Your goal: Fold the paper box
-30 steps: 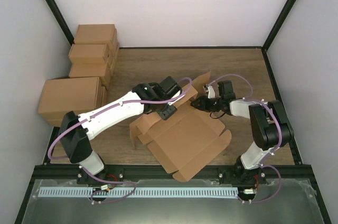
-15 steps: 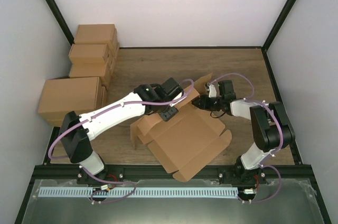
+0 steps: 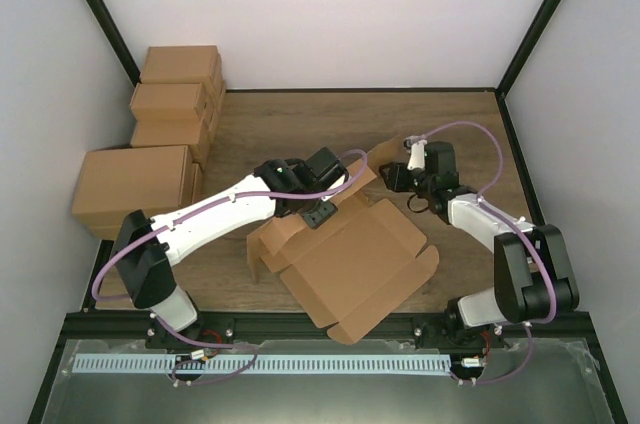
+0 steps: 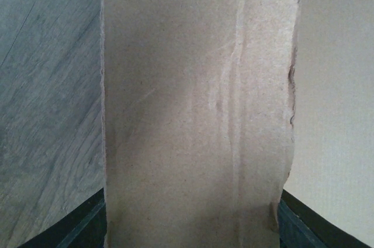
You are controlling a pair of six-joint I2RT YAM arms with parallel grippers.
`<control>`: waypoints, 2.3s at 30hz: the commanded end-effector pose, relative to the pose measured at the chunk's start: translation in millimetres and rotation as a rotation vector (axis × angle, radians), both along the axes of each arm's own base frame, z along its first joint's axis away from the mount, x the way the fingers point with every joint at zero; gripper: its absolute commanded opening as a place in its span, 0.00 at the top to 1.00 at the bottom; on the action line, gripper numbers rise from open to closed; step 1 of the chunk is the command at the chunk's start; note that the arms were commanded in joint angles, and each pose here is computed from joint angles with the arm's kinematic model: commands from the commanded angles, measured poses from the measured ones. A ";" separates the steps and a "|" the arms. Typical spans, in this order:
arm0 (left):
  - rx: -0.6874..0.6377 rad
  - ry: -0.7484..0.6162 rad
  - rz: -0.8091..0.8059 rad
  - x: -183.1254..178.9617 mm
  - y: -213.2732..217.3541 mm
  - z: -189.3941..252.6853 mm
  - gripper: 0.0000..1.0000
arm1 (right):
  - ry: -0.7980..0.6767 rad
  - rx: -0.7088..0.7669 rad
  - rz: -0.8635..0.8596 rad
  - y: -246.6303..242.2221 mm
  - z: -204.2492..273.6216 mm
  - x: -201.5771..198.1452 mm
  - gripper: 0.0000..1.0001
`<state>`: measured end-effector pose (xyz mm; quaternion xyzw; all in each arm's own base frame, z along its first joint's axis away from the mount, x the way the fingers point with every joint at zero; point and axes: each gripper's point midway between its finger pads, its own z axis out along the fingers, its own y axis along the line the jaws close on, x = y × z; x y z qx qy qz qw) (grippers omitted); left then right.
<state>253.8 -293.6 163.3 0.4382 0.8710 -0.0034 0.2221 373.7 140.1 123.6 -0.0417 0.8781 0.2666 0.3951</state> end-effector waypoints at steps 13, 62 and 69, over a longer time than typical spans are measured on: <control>0.070 0.113 -0.026 -15.1 2.6 -33.7 0.42 | -0.334 -0.395 0.508 -20.8 17.3 39.2 0.35; -0.014 0.065 0.105 22.6 12.6 -4.6 0.45 | -0.275 -0.174 0.573 52.7 80.4 -12.7 0.99; -0.028 0.057 0.109 23.0 14.1 -0.9 0.45 | -0.226 -0.134 0.535 52.6 84.8 -26.6 0.99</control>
